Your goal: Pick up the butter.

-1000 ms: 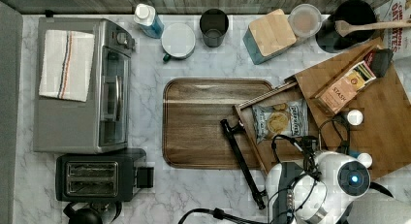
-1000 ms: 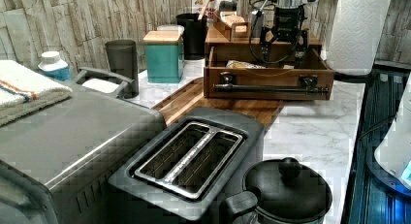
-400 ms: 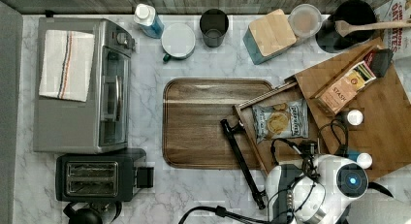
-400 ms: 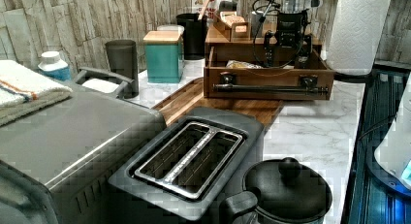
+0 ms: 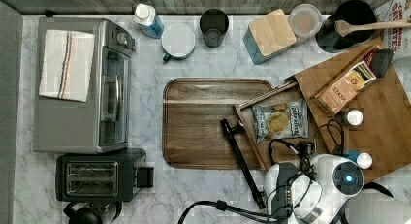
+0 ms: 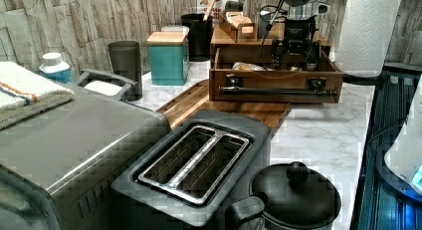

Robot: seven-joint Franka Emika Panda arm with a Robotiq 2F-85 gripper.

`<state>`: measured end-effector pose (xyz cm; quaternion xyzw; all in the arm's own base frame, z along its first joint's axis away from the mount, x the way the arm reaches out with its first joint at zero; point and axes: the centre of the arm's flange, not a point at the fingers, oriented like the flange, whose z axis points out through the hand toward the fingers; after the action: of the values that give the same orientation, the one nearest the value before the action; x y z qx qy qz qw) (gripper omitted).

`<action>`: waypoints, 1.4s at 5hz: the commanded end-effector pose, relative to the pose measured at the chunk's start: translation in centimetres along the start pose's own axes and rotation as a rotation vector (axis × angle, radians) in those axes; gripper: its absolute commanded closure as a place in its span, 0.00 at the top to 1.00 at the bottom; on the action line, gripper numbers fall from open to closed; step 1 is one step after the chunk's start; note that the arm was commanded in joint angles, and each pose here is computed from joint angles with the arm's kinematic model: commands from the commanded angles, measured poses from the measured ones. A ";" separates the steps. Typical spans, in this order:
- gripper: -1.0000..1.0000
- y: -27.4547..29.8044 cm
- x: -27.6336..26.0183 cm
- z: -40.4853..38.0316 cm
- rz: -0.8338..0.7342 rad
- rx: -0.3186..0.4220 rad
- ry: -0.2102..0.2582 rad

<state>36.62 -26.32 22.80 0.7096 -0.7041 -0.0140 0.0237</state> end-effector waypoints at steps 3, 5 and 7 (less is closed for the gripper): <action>0.00 -0.7 -1.6 -4.2 0.000 -0.007 0.020; 0.00 -3.6 -0.4 -11.2 0.009 0.171 0.102; 0.00 -6.8 2.4 -19.8 -0.020 0.098 0.171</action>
<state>37.28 -24.04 27.92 0.7285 -0.6775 -0.0738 0.0698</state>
